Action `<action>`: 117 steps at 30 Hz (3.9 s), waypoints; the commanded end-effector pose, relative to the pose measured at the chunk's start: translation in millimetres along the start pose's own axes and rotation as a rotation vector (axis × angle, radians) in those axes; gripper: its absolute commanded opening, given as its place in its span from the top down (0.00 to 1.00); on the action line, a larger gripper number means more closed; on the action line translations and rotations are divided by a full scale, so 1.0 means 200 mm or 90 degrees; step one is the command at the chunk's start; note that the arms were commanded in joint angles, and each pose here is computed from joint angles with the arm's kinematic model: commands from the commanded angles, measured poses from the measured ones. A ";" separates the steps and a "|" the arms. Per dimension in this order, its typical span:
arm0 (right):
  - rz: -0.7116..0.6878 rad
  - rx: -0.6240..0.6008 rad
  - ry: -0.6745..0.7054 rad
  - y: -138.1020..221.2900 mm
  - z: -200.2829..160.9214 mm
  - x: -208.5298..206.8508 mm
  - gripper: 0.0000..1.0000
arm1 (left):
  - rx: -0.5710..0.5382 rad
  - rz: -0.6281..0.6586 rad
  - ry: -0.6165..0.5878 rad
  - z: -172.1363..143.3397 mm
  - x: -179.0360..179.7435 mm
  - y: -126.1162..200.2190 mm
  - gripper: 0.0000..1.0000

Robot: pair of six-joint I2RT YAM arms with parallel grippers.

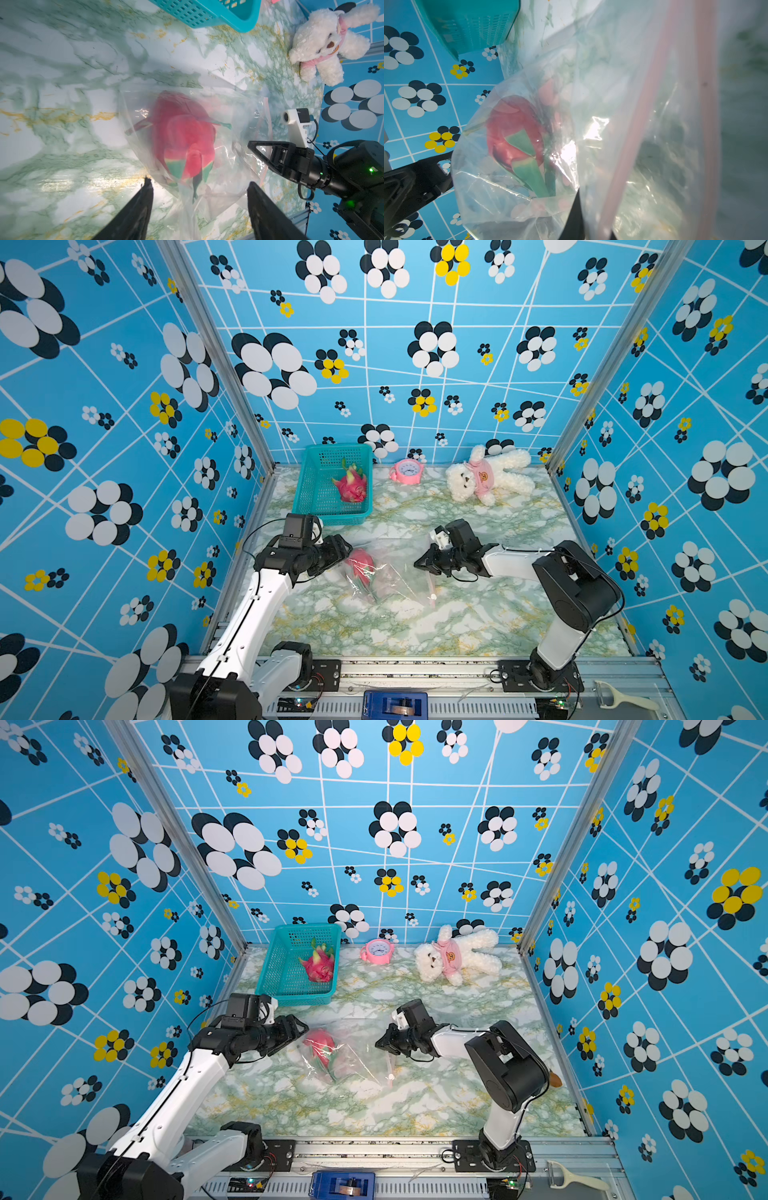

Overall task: Open the zip-top bag and take out the dragon fruit
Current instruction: Adjust the zipper food storage bag at the center of the board.

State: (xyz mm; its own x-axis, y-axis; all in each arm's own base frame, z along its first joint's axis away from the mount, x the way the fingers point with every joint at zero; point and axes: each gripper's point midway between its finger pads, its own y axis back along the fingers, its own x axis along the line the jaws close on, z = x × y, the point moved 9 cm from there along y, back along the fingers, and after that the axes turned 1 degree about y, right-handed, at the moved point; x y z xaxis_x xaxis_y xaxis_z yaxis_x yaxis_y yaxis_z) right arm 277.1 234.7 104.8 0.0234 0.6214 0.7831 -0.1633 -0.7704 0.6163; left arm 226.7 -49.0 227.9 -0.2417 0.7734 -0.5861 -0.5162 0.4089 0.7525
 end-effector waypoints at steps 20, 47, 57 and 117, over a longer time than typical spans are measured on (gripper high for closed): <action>-0.017 0.061 0.005 0.01 -0.04 -0.02 0.90 | 0.048 -0.038 0.221 0.20 0.34 -0.43 0.13; -0.049 0.046 -0.005 0.01 -0.02 -0.04 0.90 | 0.078 -0.089 0.134 0.28 0.17 -0.38 1.00; 0.002 0.010 -0.006 0.05 -0.05 -0.08 0.90 | 0.004 -0.103 0.058 0.19 -0.15 -0.09 1.00; 0.209 -0.104 0.157 0.25 -0.03 0.16 1.00 | -0.032 -0.049 -0.050 0.19 -0.59 0.53 1.00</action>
State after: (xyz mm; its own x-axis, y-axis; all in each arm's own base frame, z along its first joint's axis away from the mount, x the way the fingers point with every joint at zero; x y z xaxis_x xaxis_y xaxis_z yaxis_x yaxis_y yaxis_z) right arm 269.2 223.8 132.6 -0.2264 0.4046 0.8860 -0.2634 -0.9012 0.3442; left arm 238.5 -85.0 377.8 -0.1428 0.7703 -0.6215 -0.5404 0.4654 0.7010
